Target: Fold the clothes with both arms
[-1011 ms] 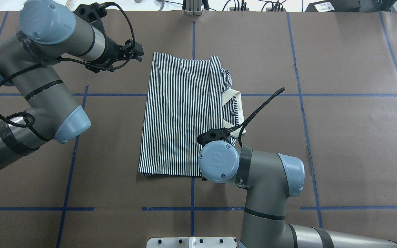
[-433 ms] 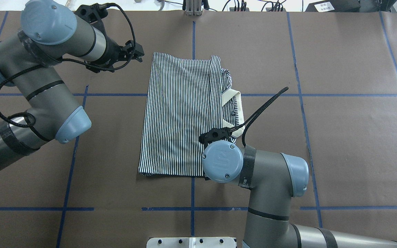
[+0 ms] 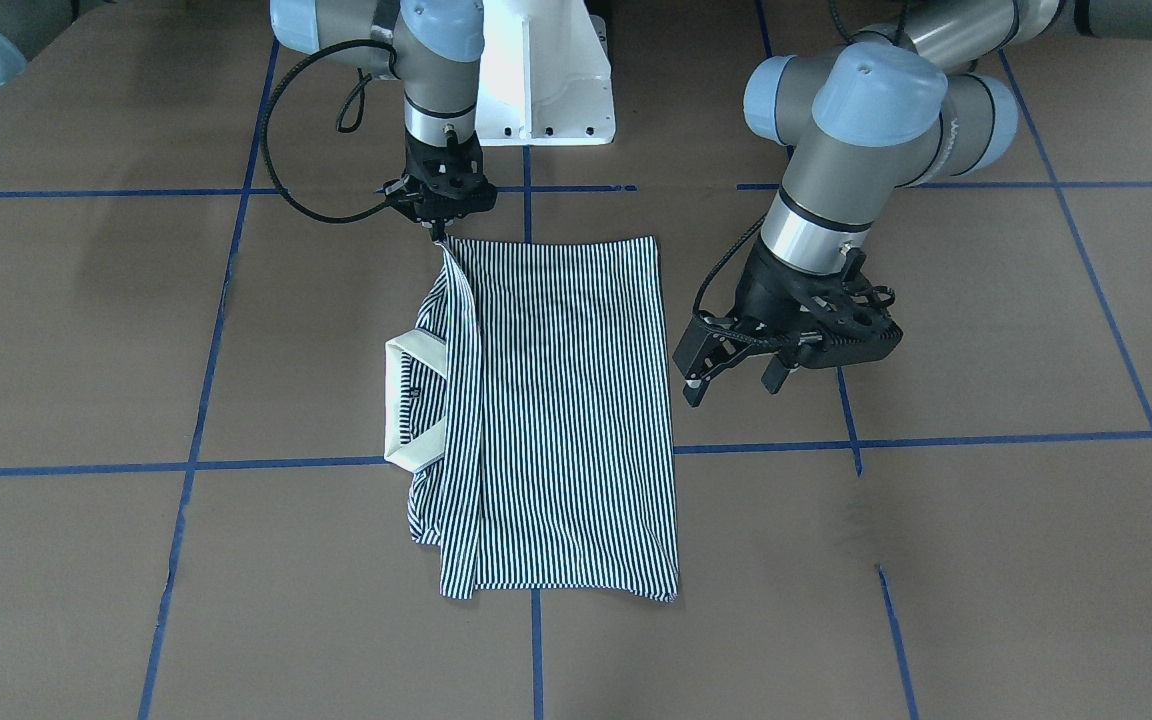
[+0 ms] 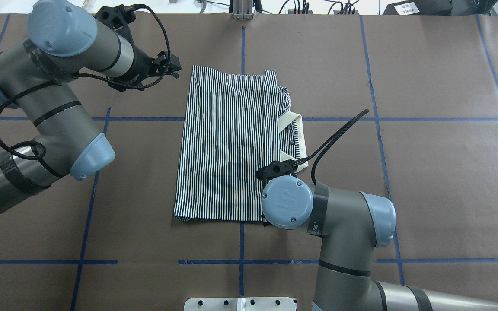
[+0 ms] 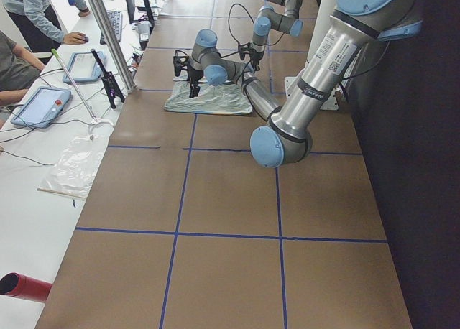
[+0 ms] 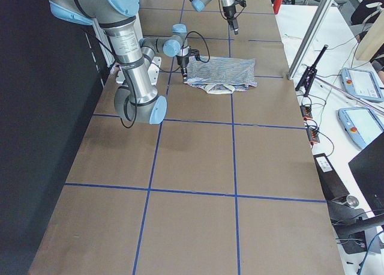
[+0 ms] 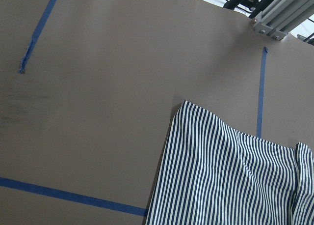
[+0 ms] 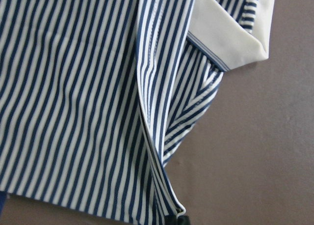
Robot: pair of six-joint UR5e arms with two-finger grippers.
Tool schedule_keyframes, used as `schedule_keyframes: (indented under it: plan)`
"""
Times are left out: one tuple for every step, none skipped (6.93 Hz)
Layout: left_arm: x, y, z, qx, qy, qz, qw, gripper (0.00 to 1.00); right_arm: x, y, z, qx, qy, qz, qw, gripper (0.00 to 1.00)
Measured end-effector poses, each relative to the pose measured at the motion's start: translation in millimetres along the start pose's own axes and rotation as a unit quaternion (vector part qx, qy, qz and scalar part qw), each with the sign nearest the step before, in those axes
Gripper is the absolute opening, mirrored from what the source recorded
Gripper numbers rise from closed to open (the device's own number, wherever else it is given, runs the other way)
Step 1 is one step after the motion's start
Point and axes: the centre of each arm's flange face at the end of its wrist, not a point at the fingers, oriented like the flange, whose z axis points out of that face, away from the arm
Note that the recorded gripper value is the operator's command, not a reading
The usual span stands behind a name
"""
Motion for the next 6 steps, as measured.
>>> schedule_keyframes:
  plan:
    - [0, 0, 0, 0.000, 0.000, 0.000, 1.0000, 1.00, 16, 7, -1, -0.005, -0.001, 0.000, 1.0000, 0.00]
    - [-1, 0, 1, 0.000, -0.001, 0.000, 1.0000, 1.00, 25, 13, -1, -0.016, -0.005, 0.004, 0.9999, 0.00]
    - [-2, -1, 4, -0.001, -0.003, 0.000, 1.0000, 1.00, 29, 19, 1, -0.028, -0.007, 0.019, 0.9994, 0.58]
    - [-3, -2, 8, -0.001, -0.003, 0.000, 1.0000, 1.00, 29, 23, 5, -0.035, -0.006, 0.037, 0.9987, 1.00]
    - [-4, -3, 13, 0.000, -0.002, 0.001, 1.0000, 1.00, 29, 24, 7, -0.037, -0.004, 0.047, 0.9982, 1.00]
    - [-5, -4, 15, 0.000, -0.001, 0.001, 1.0000, 1.00, 32, 17, 5, -0.031, -0.005, 0.055, 0.9980, 1.00]
